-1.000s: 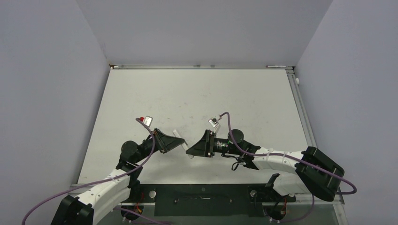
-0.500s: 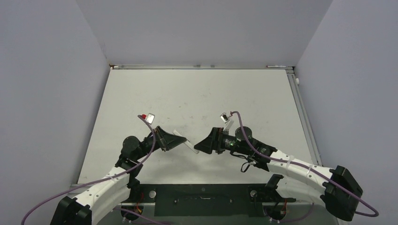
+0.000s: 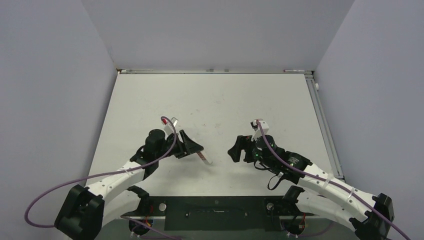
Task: Load the batteries into the remote control
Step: Turn over the remote control at the center of the board.
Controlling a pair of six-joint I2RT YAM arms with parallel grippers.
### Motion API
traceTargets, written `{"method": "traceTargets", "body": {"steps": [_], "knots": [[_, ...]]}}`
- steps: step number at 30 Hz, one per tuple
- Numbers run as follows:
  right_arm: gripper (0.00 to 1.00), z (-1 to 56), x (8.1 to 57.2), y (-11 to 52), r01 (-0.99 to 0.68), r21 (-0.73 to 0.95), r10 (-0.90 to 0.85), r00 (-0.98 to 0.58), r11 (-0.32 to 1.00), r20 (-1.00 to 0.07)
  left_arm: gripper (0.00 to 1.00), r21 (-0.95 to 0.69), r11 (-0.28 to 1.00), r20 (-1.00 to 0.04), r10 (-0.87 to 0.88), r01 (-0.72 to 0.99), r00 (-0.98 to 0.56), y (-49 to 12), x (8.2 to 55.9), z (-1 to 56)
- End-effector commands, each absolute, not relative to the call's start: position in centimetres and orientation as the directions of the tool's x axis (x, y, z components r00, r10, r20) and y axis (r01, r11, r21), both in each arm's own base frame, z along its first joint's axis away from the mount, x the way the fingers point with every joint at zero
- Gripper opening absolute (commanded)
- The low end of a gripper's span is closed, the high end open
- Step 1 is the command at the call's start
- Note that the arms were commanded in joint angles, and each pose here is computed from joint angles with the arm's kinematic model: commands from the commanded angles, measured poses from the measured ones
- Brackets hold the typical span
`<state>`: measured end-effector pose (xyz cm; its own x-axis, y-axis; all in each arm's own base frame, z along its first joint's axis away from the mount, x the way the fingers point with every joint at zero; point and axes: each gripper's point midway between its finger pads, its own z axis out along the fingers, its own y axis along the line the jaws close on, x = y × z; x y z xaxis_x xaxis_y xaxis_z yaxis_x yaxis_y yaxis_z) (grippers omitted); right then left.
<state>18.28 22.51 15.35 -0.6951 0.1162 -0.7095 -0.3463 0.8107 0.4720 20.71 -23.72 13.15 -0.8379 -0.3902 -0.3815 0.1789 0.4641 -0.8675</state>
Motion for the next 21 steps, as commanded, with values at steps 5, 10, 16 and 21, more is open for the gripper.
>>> {"method": "traceTargets", "body": {"steps": [5,10,16,21], "knots": [[0.79,15.1,20.0,17.6,-0.220,0.287,0.089,-0.630,0.932,-0.771,0.00,-0.725,0.680,-0.379,-0.259,0.110,-0.888,-25.4,22.3,9.2],[0.79,14.4,20.0,16.6,-0.184,0.261,0.092,-0.625,0.948,-0.775,0.00,-0.633,0.771,-0.340,-0.195,0.070,-0.920,-26.3,22.6,7.2],[0.79,13.6,20.2,16.1,-0.163,0.238,0.085,-0.628,0.958,-0.774,0.07,-0.567,0.822,-0.309,-0.149,0.056,-0.939,-27.2,23.4,6.0],[0.79,13.3,20.4,16.4,-0.167,0.245,0.089,-0.626,0.955,-0.775,0.28,-0.538,0.841,-0.288,-0.118,0.059,-0.950,-28.2,23.6,4.9]]}}
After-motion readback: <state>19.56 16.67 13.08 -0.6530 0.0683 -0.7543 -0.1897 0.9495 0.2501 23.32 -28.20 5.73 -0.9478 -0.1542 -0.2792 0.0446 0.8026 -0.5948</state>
